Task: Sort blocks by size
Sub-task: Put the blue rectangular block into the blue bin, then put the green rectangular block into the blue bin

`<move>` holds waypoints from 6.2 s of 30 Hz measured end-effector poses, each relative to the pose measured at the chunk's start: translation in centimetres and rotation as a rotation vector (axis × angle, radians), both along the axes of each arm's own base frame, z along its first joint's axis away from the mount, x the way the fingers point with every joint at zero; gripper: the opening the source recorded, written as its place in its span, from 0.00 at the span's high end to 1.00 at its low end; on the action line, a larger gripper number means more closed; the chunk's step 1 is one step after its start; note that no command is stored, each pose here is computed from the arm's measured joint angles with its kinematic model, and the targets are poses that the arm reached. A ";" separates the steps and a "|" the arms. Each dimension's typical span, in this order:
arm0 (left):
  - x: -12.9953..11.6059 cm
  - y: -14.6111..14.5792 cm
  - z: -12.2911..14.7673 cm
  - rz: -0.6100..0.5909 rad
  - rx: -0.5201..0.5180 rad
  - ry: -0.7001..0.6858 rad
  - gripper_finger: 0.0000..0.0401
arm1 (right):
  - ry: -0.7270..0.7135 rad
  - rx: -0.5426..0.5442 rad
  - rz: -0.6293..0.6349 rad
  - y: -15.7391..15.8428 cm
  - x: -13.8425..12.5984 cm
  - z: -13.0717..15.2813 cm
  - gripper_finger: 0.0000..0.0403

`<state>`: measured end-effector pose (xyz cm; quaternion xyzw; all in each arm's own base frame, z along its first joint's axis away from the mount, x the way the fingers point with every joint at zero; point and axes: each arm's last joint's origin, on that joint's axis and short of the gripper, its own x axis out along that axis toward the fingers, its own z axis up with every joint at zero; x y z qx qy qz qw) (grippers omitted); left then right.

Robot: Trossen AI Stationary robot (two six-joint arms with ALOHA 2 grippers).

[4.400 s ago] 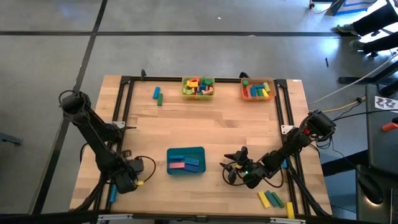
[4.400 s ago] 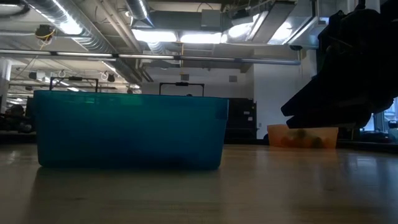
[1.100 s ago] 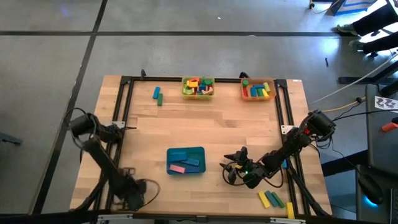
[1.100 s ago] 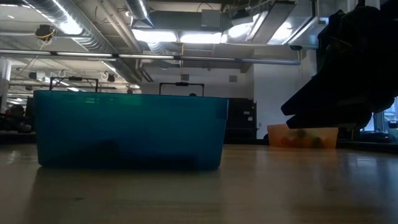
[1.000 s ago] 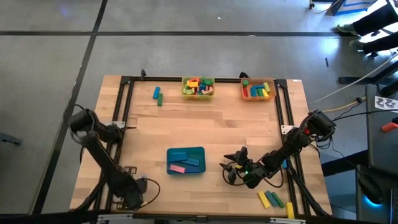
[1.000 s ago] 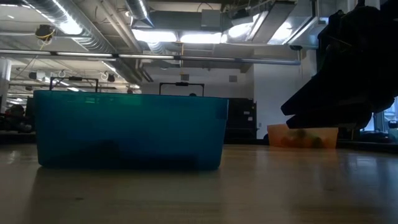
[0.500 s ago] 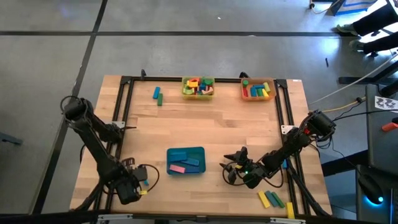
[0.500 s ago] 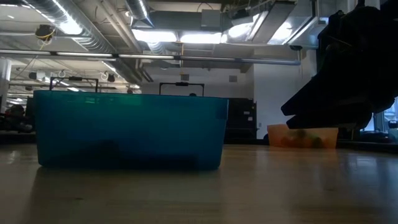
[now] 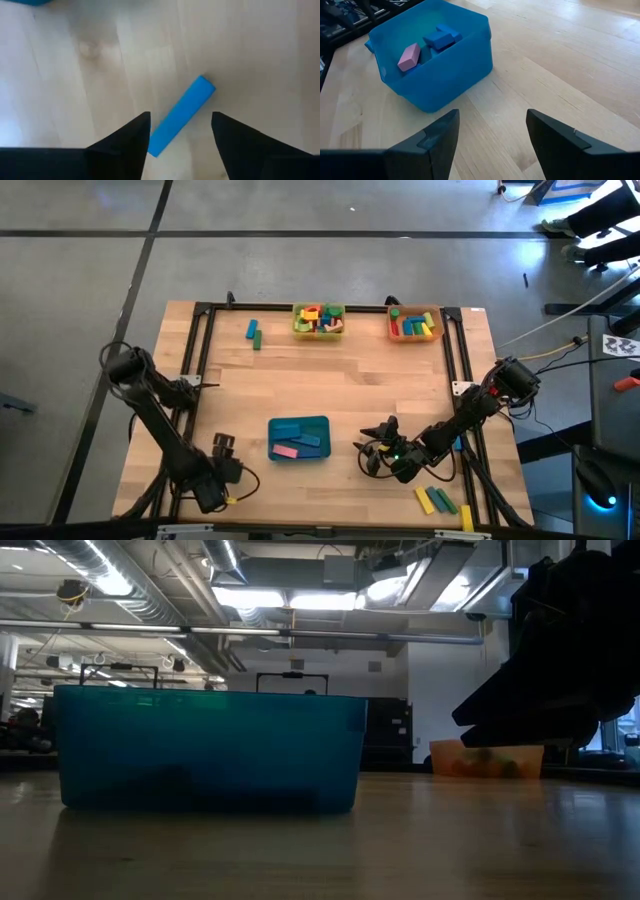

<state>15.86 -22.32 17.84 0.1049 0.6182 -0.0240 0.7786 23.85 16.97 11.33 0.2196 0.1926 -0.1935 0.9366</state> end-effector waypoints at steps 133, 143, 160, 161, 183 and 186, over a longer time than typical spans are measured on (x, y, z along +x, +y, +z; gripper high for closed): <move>5.8 39.9 -3.2 1.289 0.146 -0.100 0.58 | 0.111 -0.207 -0.082 -3.7 1.6 -0.4 0.42; 6.3 40.3 -4.6 1.275 0.136 -0.072 0.60 | 0.115 -0.202 -0.075 -3.6 1.6 -0.4 0.42; 7.3 37.7 -2.0 1.104 0.135 -0.146 0.76 | 0.121 -0.192 -0.061 -3.6 1.6 -0.5 0.42; 7.4 37.3 -1.4 1.095 0.133 -0.171 0.76 | 0.122 -0.188 -0.055 -3.5 1.6 -0.5 0.42; 10.1 17.5 6.2 0.278 -0.176 -0.566 0.75 | 0.113 -0.189 -0.036 -3.4 1.7 -0.3 0.42; 10.2 15.2 6.1 0.160 -0.250 -0.571 0.75 | 0.109 -0.186 -0.037 -3.4 1.8 -0.3 0.42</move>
